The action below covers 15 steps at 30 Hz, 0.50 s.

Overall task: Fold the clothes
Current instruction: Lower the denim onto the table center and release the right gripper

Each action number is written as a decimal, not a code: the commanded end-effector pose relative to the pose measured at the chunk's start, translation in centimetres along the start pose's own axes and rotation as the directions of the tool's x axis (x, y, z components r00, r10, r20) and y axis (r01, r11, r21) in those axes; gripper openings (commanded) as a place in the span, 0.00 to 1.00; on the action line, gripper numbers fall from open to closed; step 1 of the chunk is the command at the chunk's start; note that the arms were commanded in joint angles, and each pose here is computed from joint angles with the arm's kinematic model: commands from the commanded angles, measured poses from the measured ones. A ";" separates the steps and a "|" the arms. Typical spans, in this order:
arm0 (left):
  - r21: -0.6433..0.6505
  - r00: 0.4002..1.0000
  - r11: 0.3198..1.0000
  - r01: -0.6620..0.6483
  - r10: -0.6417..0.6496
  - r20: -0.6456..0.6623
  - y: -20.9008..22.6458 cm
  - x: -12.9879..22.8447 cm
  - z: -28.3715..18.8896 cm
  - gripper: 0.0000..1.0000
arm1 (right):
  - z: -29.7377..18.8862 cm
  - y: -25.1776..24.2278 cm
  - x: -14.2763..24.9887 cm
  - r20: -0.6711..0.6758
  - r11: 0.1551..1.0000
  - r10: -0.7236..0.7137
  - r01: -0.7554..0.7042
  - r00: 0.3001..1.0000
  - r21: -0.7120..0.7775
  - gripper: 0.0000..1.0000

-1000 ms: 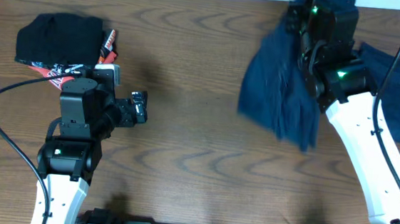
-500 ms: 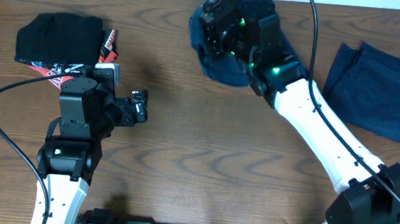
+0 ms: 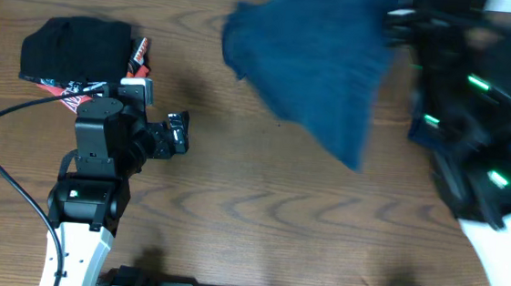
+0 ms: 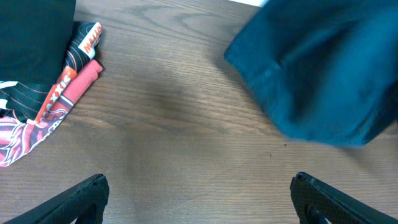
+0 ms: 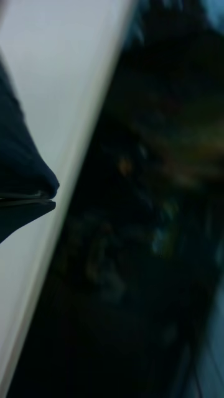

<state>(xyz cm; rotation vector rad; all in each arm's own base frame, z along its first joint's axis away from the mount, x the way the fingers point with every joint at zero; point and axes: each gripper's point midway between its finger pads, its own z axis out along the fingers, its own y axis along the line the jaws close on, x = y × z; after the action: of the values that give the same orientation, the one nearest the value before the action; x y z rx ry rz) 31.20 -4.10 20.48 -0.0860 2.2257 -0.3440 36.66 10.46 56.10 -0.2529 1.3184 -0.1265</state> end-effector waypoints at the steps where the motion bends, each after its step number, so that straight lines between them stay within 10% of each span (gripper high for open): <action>1: 0.008 1.000 1.000 -0.001 0.001 0.023 -0.2 -0.9 -0.4 0.95 | -0.9 -4.6 -0.2 -0.022 0.987 -0.048 0.051 0.999 0.154 0.01; 15: 0.008 1.000 1.000 0.000 0.000 0.023 -0.2 -0.9 -0.4 0.95 | 6.3 12.7 9.7 -0.134 0.856 0.062 -0.122 0.989 -0.502 0.01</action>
<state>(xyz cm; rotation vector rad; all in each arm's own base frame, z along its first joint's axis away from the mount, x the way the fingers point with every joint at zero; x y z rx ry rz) 31.20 -4.10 20.48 -0.0856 2.2257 -0.3438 44.08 14.73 48.67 -0.4793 1.4407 0.0123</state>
